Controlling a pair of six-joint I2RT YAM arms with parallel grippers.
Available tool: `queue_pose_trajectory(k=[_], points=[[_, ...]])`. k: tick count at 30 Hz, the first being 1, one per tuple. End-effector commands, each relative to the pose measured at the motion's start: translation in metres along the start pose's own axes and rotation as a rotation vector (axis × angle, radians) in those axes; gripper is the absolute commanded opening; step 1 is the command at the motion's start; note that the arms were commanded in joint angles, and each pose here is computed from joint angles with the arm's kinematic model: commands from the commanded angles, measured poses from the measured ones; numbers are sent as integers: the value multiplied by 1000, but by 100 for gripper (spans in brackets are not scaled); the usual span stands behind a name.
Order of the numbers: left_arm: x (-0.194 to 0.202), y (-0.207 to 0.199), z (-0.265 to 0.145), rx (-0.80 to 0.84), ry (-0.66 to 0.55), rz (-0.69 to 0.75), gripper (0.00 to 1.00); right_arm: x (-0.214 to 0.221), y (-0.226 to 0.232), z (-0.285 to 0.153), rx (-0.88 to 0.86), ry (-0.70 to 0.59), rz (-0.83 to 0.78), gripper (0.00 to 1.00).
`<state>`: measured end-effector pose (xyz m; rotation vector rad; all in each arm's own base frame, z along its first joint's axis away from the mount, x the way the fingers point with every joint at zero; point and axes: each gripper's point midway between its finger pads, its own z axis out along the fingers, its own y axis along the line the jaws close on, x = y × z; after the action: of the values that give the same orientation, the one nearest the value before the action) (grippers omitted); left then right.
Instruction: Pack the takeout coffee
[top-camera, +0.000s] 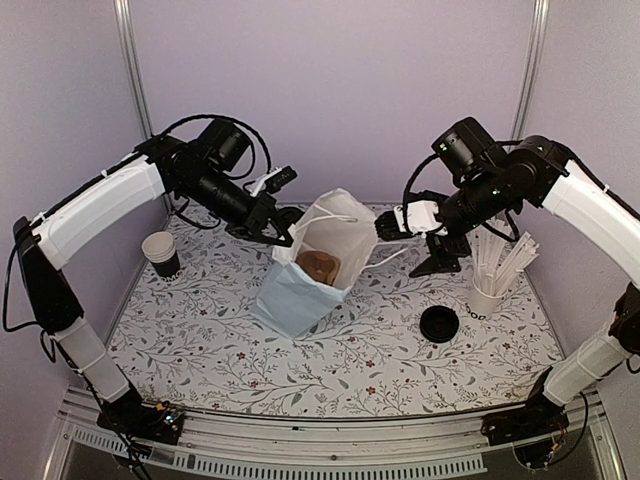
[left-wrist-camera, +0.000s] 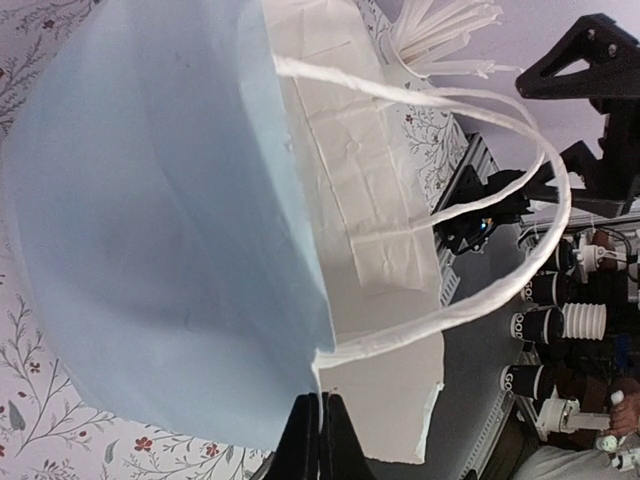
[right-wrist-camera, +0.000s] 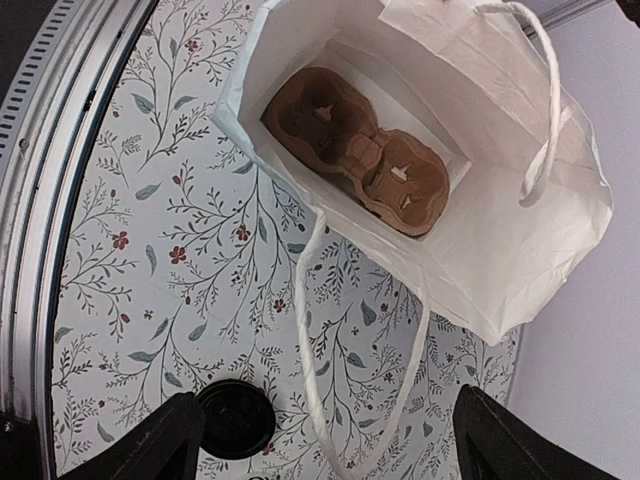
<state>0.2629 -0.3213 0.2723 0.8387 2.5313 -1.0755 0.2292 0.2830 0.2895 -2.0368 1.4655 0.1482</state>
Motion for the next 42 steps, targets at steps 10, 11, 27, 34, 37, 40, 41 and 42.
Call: queue_pose_trajectory(k=[10,11,27,34,37,40,41,42], points=[[-6,4,-4,-14,-19,22,0,-11,-25,0,114,-15,-76,3],[-10,6,-5,-29,-28,28,4,-22,-27,-6,120,-45,-87,0],[-49,20,-25,-269,-163,128,42,-104,-22,-5,46,-235,-106,0],[-17,-31,-24,-231,-181,268,54,-106,-26,-6,60,-241,-61,0],[-9,-58,-29,-179,-238,331,59,-105,-25,-5,57,-240,-45,0],[-10,-76,-27,-143,-291,362,66,-104,-26,-4,60,-235,-38,0],[-13,-79,-25,-137,-311,365,67,-105,-26,-3,60,-235,-39,0],[-17,-79,-22,-147,-327,364,67,-105,-26,-4,62,-235,-38,0]])
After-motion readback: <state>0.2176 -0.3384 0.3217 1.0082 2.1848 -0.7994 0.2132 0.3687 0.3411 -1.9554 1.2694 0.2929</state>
